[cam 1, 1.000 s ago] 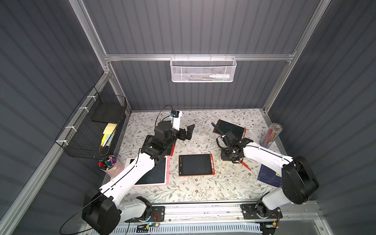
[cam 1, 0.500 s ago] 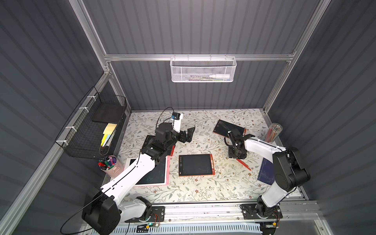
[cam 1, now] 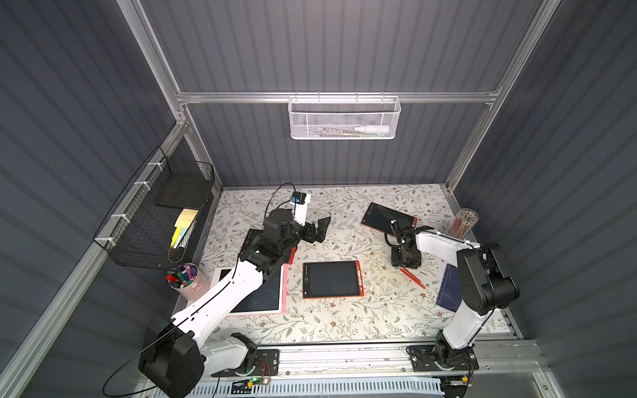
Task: Place the stylus back onto the writing tablet
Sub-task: Pick up the stylus from the center of the board.
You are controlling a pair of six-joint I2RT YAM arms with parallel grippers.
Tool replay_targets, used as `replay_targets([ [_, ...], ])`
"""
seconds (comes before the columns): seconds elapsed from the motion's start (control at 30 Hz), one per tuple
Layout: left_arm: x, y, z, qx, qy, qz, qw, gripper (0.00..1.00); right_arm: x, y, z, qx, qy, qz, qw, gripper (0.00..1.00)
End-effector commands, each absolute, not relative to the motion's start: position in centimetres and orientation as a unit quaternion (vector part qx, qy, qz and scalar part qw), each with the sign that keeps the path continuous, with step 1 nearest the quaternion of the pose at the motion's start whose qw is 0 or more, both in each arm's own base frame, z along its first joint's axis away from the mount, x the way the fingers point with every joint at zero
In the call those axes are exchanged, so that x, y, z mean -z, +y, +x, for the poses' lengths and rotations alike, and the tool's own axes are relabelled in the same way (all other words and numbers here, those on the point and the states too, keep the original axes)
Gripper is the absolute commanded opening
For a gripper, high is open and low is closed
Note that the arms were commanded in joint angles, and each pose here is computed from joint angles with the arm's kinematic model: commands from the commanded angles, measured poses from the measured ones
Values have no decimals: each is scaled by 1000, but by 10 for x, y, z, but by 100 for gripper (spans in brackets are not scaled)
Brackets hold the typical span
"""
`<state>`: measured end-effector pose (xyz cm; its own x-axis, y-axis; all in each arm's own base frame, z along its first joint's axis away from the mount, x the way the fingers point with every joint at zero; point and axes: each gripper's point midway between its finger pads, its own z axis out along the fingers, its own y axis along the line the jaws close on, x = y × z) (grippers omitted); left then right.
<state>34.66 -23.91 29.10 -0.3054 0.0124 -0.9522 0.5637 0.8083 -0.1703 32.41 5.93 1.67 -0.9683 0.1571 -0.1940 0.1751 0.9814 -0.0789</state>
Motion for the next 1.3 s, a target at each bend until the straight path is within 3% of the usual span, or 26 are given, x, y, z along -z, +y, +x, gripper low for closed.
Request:
replay_targets([
  [0.0,-290,-240,347,245,765,198,561,99,-10,52,325,49,990,100,83,45],
  [0.27,-292,-240,347,246,765,196,562,99,-2,40,327,44,988,127,74,30],
  [0.63,-290,-241,347,248,765,195,561,99,2,4,325,70,978,184,66,26],
  [1.03,-287,-243,346,251,765,202,558,99,-4,10,295,36,980,191,51,34],
  [1.27,-286,-243,345,252,763,205,558,99,-5,13,284,29,979,198,29,24],
])
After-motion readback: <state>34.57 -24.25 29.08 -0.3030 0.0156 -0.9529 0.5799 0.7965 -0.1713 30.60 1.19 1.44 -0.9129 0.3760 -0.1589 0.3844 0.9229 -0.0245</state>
